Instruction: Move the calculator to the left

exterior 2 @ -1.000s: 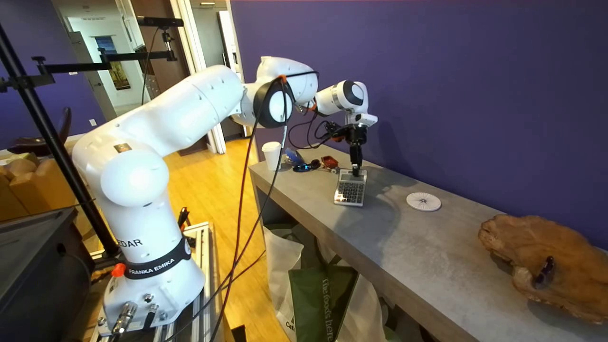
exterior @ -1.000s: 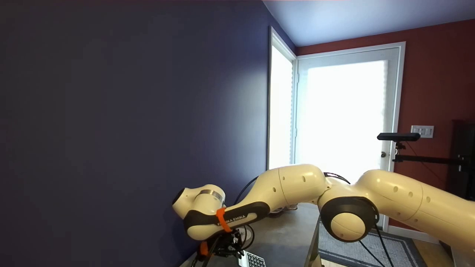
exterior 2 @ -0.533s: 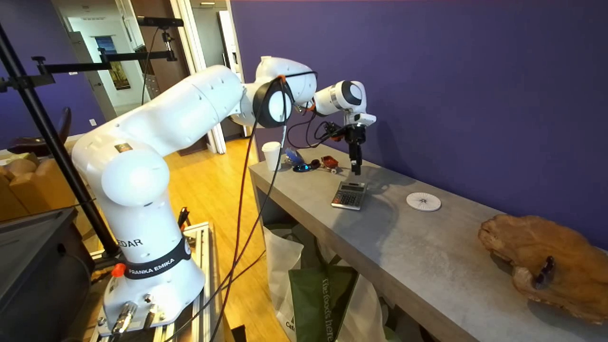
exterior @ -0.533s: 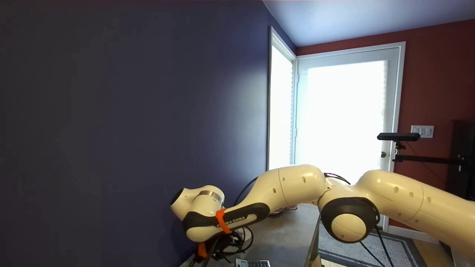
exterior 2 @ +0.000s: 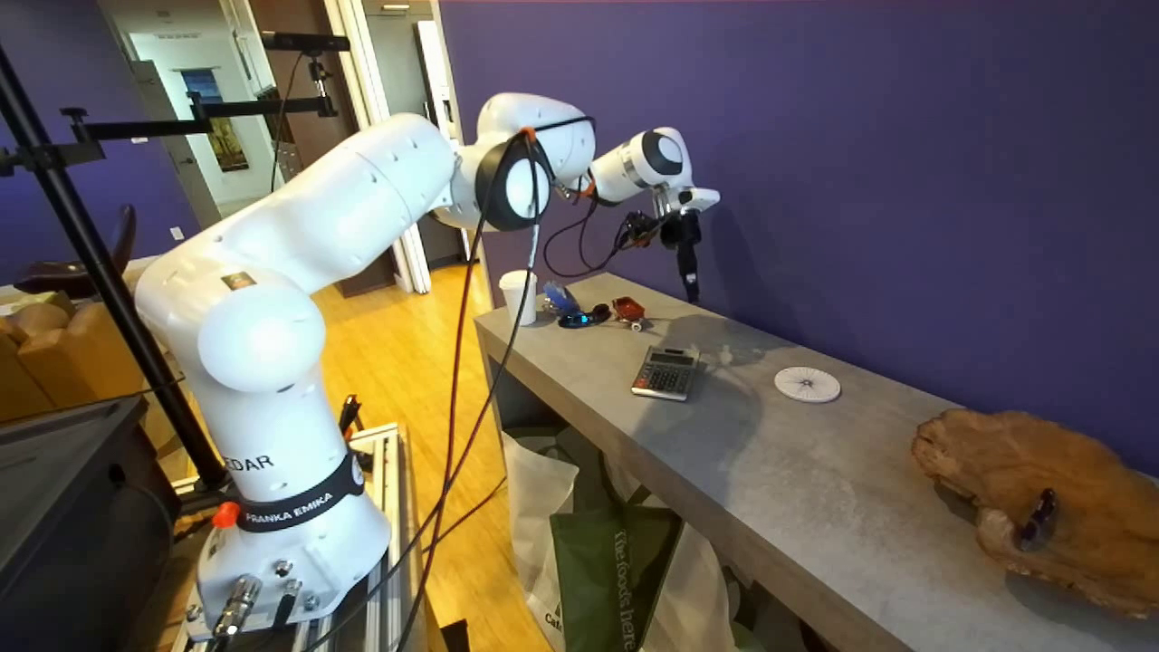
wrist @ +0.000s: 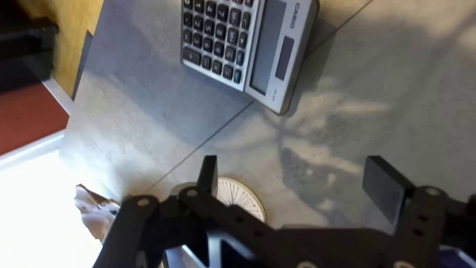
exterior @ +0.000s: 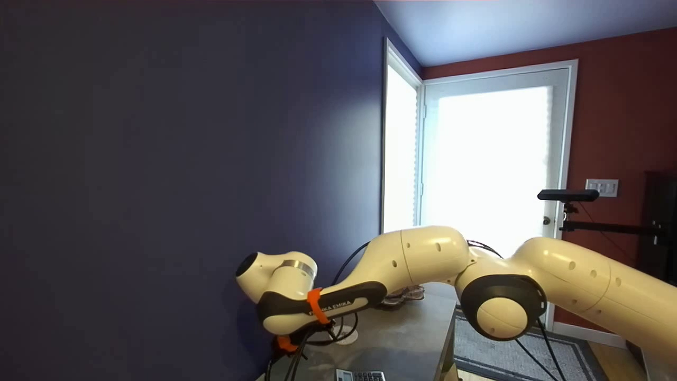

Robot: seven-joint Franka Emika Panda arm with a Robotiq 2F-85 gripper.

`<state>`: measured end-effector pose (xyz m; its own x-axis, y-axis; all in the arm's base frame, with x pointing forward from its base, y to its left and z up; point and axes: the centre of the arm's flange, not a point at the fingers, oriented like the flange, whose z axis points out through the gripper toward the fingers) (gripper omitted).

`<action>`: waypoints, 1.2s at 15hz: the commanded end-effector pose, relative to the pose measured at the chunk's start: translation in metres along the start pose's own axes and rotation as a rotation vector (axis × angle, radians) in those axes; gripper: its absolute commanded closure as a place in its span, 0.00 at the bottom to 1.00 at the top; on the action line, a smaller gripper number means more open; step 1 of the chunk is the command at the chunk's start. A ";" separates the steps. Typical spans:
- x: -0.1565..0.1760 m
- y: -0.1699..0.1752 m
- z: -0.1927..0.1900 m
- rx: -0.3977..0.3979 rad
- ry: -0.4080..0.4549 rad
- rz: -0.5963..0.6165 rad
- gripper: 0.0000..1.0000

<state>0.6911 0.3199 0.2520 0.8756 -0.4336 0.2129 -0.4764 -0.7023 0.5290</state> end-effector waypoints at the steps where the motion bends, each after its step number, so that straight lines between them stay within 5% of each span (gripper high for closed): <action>1: -0.031 0.052 -0.051 0.100 0.114 -0.132 0.00; 10: -0.109 0.050 -0.122 0.458 0.279 -0.487 0.00; 18: -0.180 0.056 -0.133 0.575 0.194 -0.869 0.00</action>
<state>0.5811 0.4720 0.3517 0.9299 0.3136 0.1921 0.2874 -0.9456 0.1524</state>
